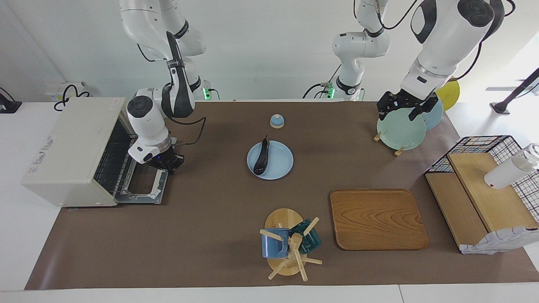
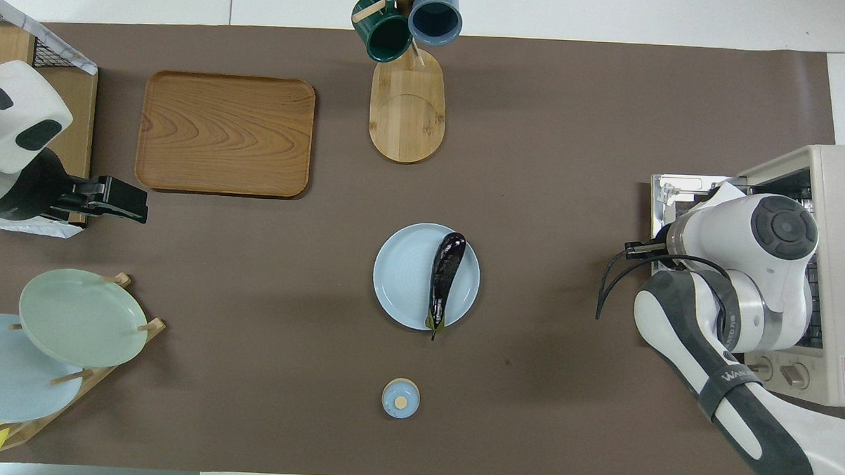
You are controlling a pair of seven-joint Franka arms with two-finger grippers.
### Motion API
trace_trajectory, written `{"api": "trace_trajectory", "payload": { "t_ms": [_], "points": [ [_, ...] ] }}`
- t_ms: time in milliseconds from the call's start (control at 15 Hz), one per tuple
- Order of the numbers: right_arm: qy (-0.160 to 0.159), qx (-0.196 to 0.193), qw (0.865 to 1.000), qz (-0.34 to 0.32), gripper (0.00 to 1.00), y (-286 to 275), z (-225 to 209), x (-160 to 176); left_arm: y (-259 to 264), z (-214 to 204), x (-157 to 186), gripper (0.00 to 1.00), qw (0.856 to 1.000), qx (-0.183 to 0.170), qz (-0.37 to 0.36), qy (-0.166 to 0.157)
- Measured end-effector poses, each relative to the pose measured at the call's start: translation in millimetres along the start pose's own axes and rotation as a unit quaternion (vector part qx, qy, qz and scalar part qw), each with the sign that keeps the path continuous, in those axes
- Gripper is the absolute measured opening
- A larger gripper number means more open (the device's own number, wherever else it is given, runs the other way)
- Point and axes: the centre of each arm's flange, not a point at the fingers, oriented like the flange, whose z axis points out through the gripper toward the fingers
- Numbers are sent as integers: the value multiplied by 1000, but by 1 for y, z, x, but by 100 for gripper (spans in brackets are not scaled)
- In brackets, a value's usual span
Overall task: Put eggplant into oven
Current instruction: 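Reach the right gripper from the oven toward the eggplant on the plate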
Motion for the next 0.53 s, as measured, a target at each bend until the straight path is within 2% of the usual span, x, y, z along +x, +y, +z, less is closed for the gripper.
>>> {"api": "trace_trajectory", "payload": {
  "t_ms": [200,333,533],
  "points": [
    [29,20,999,-13,1,-47,-7,6,1,0,0,100,1000,0,1,-1],
    [46,26,998,-32,1,-100,-20,12,1,0,-1,100,1000,0,1,-2],
    [51,35,998,-21,1,-167,-50,23,1,1,-1,100,1000,0,2,-3]
  ]
}}
